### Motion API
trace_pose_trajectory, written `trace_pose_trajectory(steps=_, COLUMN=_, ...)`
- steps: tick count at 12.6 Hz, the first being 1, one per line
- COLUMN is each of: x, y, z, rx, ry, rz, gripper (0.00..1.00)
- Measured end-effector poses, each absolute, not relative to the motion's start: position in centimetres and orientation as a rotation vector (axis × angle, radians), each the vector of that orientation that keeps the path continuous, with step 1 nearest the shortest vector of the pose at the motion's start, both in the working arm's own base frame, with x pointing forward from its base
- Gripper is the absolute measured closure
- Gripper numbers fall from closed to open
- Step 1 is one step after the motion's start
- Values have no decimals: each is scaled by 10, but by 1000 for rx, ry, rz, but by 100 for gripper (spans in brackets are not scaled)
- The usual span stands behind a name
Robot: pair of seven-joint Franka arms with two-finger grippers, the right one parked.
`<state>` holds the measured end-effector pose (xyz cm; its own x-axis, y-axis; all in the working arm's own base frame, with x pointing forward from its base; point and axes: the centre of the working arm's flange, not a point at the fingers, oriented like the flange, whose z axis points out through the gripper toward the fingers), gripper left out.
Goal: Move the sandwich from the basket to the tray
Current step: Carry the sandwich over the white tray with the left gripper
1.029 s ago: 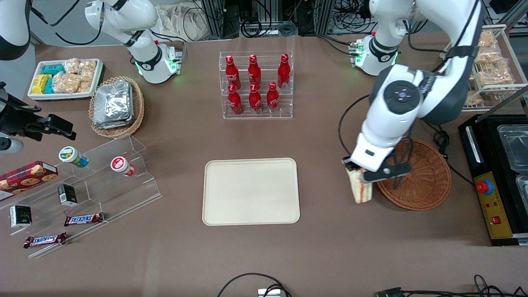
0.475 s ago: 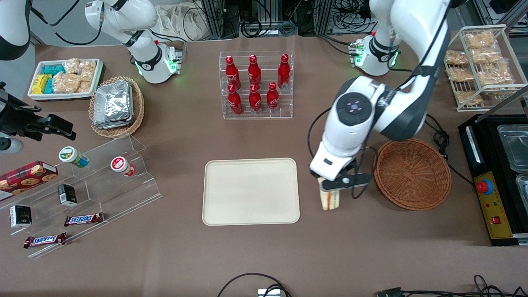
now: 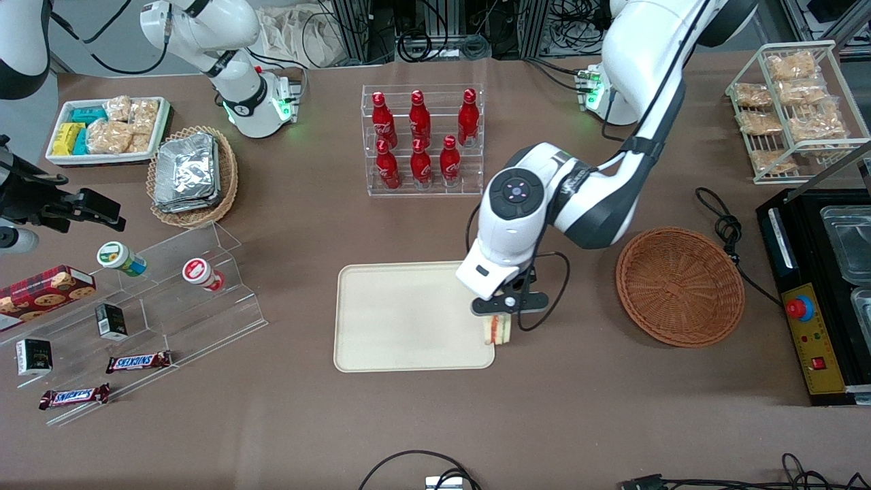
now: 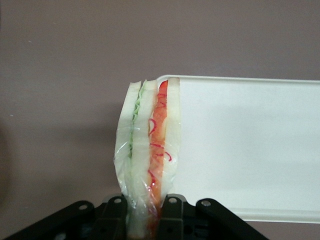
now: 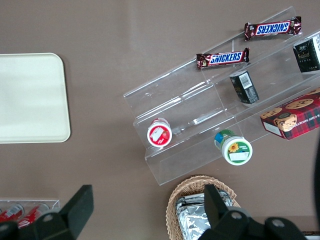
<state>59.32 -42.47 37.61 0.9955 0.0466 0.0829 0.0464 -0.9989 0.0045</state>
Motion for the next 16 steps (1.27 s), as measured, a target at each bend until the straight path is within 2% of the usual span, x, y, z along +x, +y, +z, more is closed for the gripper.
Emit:
trace_pose_trajectory(steps=10, x=573, y=-474, z=262, rx=3151, ry=-90, rz=115, gripper=81)
trace_pose_trajectory(steps=15, x=561, y=-485, z=235, rx=3160, ry=-131, rz=86, gripper=80)
trace_pose_trajectory(steps=16, x=560, y=-487, z=233, rx=3161, ry=-135, rz=84, gripper=77)
